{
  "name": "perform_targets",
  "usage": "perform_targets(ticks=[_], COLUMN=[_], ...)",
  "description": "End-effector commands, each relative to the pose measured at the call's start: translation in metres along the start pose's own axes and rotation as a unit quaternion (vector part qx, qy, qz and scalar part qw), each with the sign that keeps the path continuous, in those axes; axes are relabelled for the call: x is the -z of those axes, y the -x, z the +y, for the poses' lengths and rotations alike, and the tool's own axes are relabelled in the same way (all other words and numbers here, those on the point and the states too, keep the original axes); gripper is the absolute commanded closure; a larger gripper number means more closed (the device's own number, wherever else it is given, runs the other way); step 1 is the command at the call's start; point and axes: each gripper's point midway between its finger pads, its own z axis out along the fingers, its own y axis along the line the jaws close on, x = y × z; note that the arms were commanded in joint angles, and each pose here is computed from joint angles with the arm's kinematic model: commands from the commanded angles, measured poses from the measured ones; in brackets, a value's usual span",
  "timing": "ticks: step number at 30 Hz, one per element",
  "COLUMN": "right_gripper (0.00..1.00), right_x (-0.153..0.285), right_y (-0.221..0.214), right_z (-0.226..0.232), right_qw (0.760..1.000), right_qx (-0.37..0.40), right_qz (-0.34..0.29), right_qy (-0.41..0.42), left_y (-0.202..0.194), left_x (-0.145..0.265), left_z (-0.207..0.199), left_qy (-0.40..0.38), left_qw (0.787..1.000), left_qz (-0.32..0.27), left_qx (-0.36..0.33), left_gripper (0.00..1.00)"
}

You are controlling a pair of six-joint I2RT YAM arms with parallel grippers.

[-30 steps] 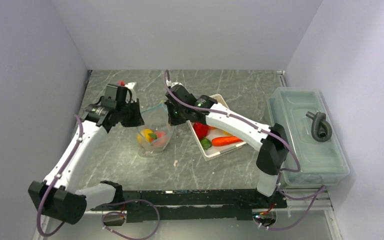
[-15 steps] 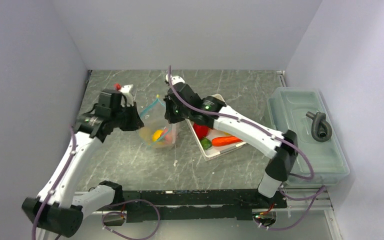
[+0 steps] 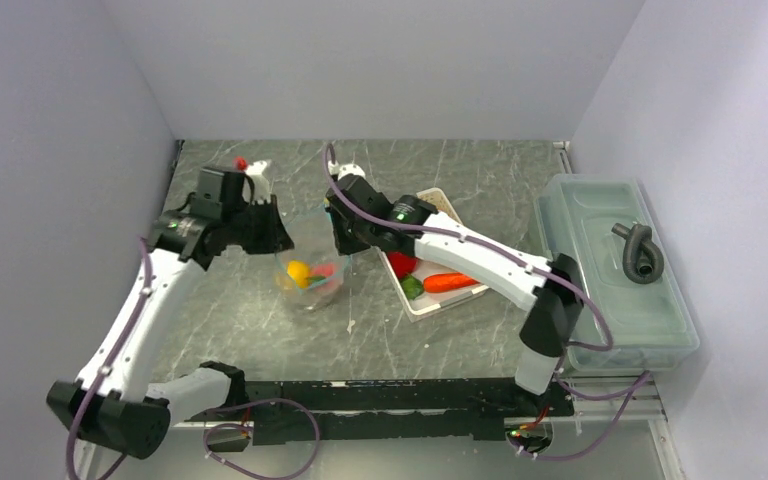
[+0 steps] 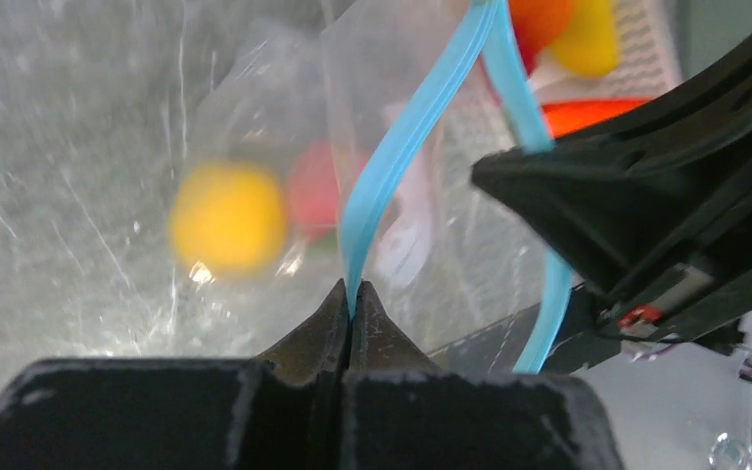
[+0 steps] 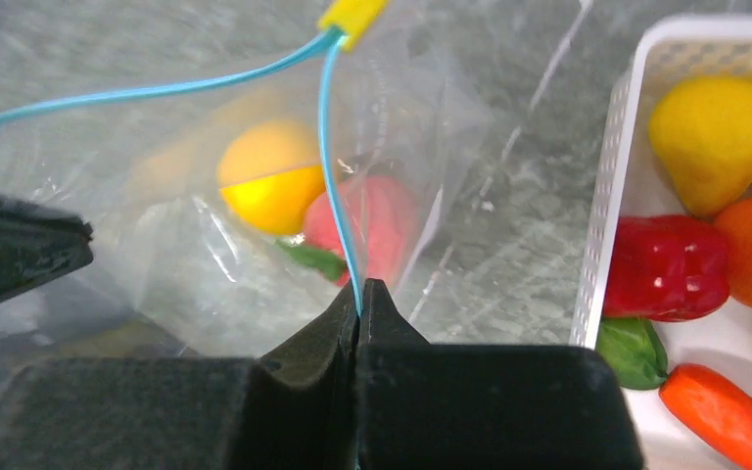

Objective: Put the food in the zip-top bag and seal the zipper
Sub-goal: Adjust the zipper food storage bag at the center of the board.

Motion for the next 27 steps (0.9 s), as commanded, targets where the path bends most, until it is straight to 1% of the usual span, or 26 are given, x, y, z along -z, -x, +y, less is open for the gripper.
perform_targets(ticks=[1,4,6,9,16,19,22,24,27], right_gripper=[1.00,1.00,1.00,1.00,1.00,1.00,1.00,1.00,1.00], right_x=[0.083,0.108,0.109,0.089,0.020,0.006,0.007,0.019,0.047], right_y=[0.064,0.072,0.071,0.057,0.011,0.002,0.005,0.017,0.038], right_z=[0.031,0.046,0.050,0.044,0.019,0.013,0.014,0.017,0.026], right_qw=[0.992,0.987,0.986,0.990,0.998,0.999,1.000,0.999,0.996], right_qx=[0.005,0.009,0.008,0.012,-0.001,-0.001,0.002,0.002,0.000], right_qz=[-0.121,-0.154,-0.158,-0.137,-0.054,-0.034,-0.030,-0.046,-0.085], right_qy=[0.034,0.049,0.060,0.042,0.016,0.010,0.005,0.009,0.020], left_y=[0.031,0.043,0.042,0.029,-0.009,-0.022,-0.021,-0.014,0.003], left_x=[0.063,0.082,0.079,0.057,-0.006,-0.019,-0.016,-0.004,0.021], left_z=[-0.031,-0.035,-0.027,-0.019,0.002,0.005,0.001,-0.007,-0.023], left_qy=[-0.034,-0.029,-0.012,-0.008,-0.009,-0.014,-0.022,-0.033,-0.056], left_qw=[0.996,0.991,0.992,0.996,1.000,0.999,0.999,0.999,0.998], left_qz=[-0.074,-0.115,-0.117,-0.084,-0.001,0.035,0.038,0.026,-0.018], left_qx=[-0.045,-0.059,-0.055,-0.039,-0.002,0.004,0.001,-0.006,-0.025], left_gripper=[1.00,0.98,0.97,1.00,1.00,1.00,1.00,1.00,1.00])
